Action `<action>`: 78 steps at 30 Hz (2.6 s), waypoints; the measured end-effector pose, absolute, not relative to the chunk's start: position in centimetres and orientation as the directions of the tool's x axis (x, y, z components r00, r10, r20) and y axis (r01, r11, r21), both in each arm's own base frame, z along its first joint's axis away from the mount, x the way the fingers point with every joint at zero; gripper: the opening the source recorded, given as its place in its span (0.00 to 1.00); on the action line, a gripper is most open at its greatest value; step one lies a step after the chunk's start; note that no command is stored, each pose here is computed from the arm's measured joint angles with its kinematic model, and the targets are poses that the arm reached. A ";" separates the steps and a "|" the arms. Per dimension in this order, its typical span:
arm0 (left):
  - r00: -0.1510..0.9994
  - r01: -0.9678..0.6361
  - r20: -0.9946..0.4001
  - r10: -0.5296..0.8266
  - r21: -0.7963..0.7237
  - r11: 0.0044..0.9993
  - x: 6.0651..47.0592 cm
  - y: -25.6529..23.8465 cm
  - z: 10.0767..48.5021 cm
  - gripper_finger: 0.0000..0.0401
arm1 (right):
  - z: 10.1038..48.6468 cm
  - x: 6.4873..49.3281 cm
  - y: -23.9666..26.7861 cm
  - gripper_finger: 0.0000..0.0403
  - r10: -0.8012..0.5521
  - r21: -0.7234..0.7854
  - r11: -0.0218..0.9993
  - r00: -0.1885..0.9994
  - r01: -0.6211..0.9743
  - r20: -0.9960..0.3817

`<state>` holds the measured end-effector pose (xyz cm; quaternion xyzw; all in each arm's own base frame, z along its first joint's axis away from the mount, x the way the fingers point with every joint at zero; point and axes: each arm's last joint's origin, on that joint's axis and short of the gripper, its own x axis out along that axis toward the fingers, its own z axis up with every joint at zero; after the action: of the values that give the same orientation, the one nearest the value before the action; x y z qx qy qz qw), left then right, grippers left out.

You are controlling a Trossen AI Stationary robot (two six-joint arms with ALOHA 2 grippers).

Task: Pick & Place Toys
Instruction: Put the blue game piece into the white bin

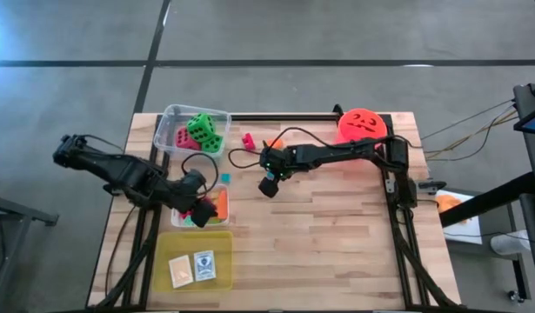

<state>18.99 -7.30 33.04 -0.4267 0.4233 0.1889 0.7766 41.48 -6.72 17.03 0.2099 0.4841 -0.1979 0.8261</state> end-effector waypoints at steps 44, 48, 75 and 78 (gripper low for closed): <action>0.606 -0.612 -0.788 -0.108 -0.549 0.569 18.4 -7.7 33.6 0.61 | 16.1 41.0 -9.2 0.83 -0.135 0.134 0.800 0.393 0.584 -0.910; 0.610 -0.610 -0.785 -0.109 -0.553 0.568 18.5 -7.7 33.7 0.61 | 15.5 41.1 -9.3 0.83 -0.135 0.128 0.799 0.382 0.588 -0.914; 0.620 -0.625 -0.776 -0.114 -0.576 0.527 18.6 -7.7 33.8 0.61 | 14.5 41.5 -7.7 0.30 -0.179 0.065 0.806 0.347 0.588 -0.921; 0.620 -0.624 -0.776 -0.115 -0.576 0.527 18.6 -7.7 33.8 0.61 | 14.5 41.5 -7.7 0.31 -0.179 0.066 0.805 0.347 0.589 -0.921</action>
<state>18.58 -7.74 33.76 -0.4574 0.4039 0.1645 0.7750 41.46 -7.75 14.53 0.1980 0.5182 -0.2410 0.7963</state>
